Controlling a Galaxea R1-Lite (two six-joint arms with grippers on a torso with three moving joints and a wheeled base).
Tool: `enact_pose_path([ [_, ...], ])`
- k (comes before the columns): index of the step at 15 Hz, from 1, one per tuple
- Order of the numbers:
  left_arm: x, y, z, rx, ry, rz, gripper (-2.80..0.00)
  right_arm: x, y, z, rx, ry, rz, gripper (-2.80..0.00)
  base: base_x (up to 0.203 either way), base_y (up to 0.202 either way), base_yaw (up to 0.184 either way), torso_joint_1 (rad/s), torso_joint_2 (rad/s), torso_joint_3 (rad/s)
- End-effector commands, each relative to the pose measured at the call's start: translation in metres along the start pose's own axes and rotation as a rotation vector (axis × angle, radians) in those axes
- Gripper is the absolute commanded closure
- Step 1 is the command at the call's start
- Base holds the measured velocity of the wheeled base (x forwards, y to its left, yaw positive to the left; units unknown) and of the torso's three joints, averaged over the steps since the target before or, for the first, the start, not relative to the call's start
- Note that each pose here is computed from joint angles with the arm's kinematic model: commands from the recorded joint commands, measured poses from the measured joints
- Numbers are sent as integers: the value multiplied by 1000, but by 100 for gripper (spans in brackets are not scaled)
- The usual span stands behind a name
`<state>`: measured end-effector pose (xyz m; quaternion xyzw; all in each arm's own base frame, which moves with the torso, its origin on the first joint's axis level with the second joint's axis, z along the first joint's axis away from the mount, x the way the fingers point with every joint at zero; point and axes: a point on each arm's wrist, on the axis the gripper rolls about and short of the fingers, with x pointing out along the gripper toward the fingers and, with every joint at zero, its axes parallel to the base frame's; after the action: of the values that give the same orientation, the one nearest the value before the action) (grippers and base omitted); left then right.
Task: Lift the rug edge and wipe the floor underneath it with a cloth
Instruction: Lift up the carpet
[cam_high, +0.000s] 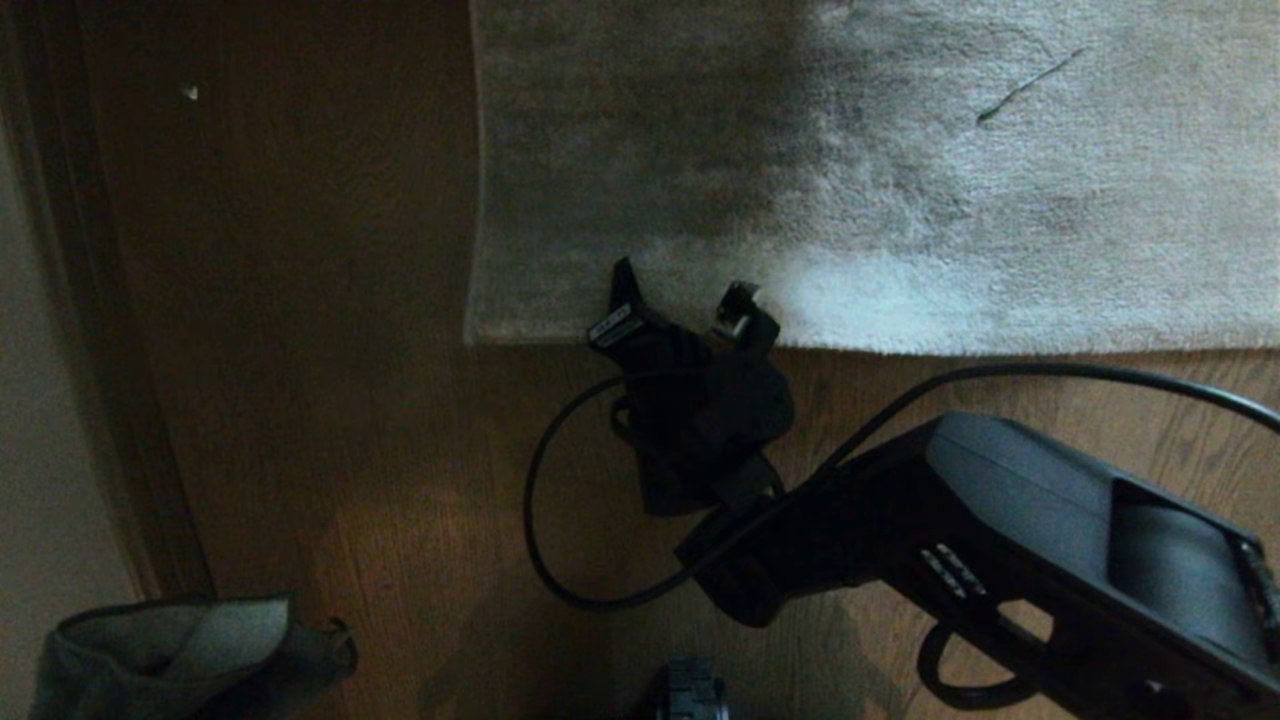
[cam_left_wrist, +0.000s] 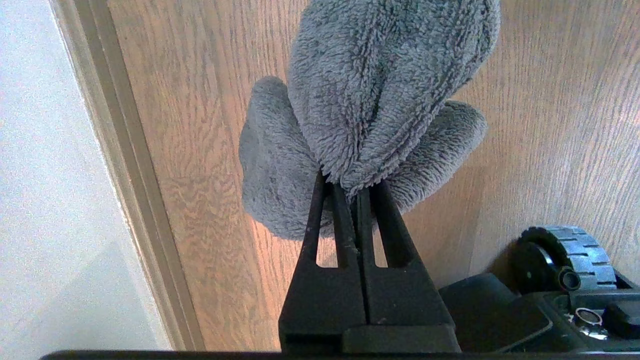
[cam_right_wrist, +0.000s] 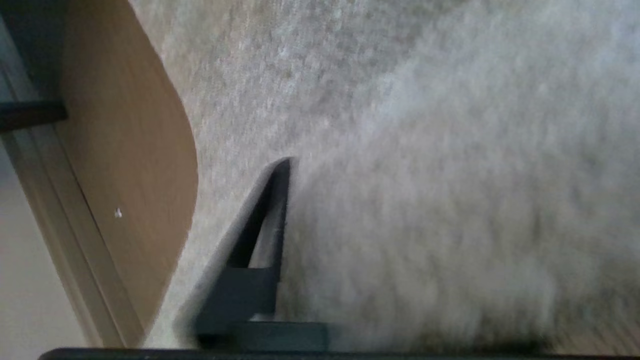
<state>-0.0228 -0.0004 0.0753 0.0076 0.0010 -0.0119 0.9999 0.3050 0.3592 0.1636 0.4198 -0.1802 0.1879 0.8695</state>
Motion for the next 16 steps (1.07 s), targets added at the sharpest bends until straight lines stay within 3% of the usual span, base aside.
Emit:
enact_pose_path([
  [1,0,0,0,0,-1,-1,0,-3,4,4,25,-21,13,0,0,0,0,0,0,0],
  [10,0,0,0,0,-1,-1,0,-15,9,9,13,14,6,0,0,0,0,0,0,0],
  [16,0,0,0,0,-1,-1,0,-12,7,41,-1,-9,-17,0,0,0,0,0,0,0],
])
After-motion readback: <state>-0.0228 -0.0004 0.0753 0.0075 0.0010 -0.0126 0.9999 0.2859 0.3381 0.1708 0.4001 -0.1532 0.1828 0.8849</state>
